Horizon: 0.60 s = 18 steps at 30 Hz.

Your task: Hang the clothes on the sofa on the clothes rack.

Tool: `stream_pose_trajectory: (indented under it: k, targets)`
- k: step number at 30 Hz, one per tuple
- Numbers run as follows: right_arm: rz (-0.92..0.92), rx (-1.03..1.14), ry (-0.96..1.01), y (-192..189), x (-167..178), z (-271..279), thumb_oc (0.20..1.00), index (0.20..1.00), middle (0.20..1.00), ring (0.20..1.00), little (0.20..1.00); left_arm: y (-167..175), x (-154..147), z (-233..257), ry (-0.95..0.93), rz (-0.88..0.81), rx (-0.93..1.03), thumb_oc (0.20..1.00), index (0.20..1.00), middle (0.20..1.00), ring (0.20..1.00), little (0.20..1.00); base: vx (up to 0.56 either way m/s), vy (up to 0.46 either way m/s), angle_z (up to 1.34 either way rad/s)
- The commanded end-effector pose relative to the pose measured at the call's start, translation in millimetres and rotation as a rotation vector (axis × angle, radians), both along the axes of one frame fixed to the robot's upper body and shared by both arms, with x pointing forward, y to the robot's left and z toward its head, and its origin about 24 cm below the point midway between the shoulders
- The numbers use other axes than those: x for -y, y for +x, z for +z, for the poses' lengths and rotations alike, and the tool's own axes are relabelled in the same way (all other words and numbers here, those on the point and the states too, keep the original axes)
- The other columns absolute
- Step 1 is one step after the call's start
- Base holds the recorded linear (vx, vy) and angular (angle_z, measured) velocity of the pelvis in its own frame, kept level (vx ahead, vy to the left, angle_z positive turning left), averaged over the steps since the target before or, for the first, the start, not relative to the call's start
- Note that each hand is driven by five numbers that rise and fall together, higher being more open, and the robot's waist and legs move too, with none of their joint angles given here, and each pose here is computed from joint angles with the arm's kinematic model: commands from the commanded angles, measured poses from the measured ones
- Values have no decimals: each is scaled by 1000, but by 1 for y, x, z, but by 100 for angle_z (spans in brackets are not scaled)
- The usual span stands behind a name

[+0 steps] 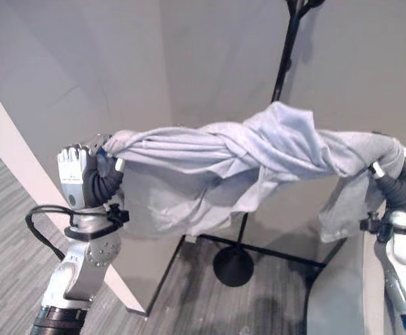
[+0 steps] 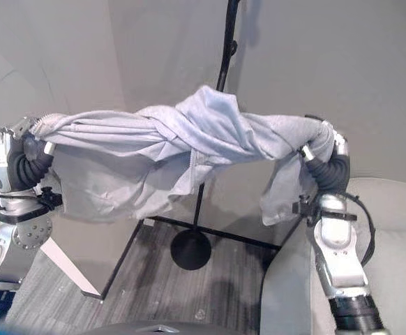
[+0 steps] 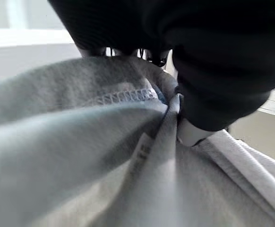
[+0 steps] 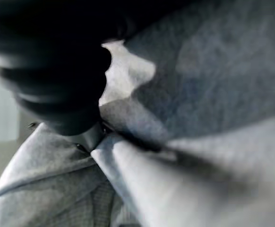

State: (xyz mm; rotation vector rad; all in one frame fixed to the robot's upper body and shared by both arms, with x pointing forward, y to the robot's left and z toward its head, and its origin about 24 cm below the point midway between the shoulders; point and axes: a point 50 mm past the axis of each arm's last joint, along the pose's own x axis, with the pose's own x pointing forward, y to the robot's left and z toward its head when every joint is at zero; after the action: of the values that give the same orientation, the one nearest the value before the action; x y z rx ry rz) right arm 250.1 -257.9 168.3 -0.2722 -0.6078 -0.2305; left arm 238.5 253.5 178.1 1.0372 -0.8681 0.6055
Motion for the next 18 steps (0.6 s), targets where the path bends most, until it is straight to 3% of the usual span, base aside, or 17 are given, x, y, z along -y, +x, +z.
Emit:
stream_pose_trajectory:
  k: [1,11,18]
  targets:
    - [-143,174,61,8,27,39,200,200,200,200,200,11,-36,24,-6,189,73,200,200,200,200,200,8,-22,-6]
    - [-135,108,-1,76,11,77,200,200,200,200,200,61,-66,65,-41,295,1,200,200,200,200,200,7,-21,-8]
    - [-173,58,-49,92,18,92,200,200,200,200,200,74,-78,80,-56,331,-46,200,200,200,200,200,1,-1,2]
